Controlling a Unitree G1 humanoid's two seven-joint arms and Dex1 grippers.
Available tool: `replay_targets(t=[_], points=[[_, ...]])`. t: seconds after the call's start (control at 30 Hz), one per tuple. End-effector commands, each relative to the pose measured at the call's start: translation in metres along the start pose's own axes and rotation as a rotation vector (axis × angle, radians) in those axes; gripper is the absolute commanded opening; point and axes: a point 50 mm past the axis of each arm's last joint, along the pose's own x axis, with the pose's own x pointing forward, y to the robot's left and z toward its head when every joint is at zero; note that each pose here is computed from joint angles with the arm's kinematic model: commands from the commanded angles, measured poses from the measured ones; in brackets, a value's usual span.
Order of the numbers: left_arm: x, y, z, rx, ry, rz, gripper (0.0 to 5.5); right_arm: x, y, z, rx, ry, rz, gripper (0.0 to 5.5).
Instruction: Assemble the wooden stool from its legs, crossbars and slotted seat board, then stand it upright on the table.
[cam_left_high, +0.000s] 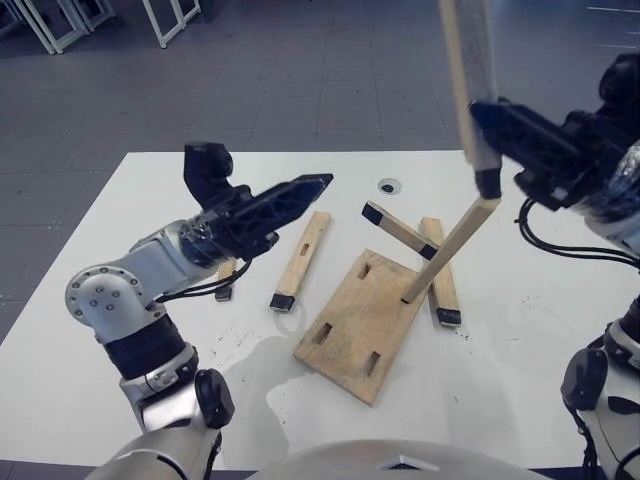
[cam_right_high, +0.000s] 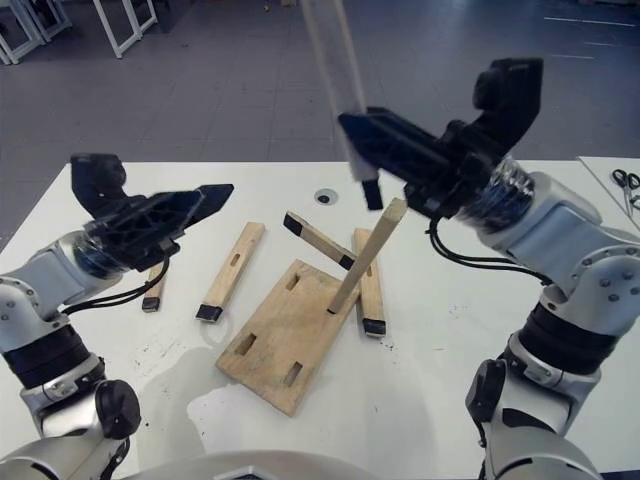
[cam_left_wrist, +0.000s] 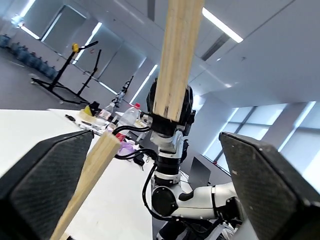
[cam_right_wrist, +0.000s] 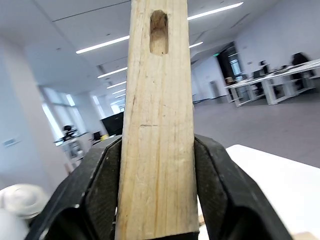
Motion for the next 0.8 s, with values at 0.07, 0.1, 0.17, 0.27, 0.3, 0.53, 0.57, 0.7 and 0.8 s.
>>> replay_targets(t=[0.07,0.1,0.17,0.27,0.3,0.53,0.57,0.7,0.8], points=[[0.010,-0.005,0.005,-0.041,0.033,-0.026,4.63,0.007,-0.003,-0.029,0.105,0.091,-0.012,2.03],[0.011,-0.006,0.005,-0.047,0.033,-0.027,4.63,0.008,-0.005,-0.033,0.114,0.100,-0.021,2.03],[0.013,-0.008,0.005,-0.058,0.029,-0.029,4.63,0.010,-0.008,-0.041,0.127,0.126,-0.037,2.03],[0.017,-0.011,0.004,-0.070,0.032,-0.032,4.63,0.010,-0.013,-0.051,0.138,0.166,-0.054,2.03],[0.017,-0.011,0.003,-0.075,0.036,-0.026,4.63,0.010,-0.014,-0.053,0.140,0.175,-0.056,2.03],[0.015,-0.003,-0.005,-0.112,0.082,0.041,4.63,0.013,-0.012,-0.060,0.155,0.221,-0.008,2.03],[0.014,-0.003,-0.006,-0.115,0.085,0.045,4.63,0.013,-0.011,-0.062,0.158,0.232,0.000,2.03],[0.014,-0.002,-0.007,-0.124,0.092,0.046,4.39,0.013,-0.011,-0.066,0.167,0.267,0.015,2.03],[0.015,-0.003,-0.009,-0.132,0.100,0.038,3.90,0.013,-0.012,-0.068,0.168,0.282,0.015,2.03]])
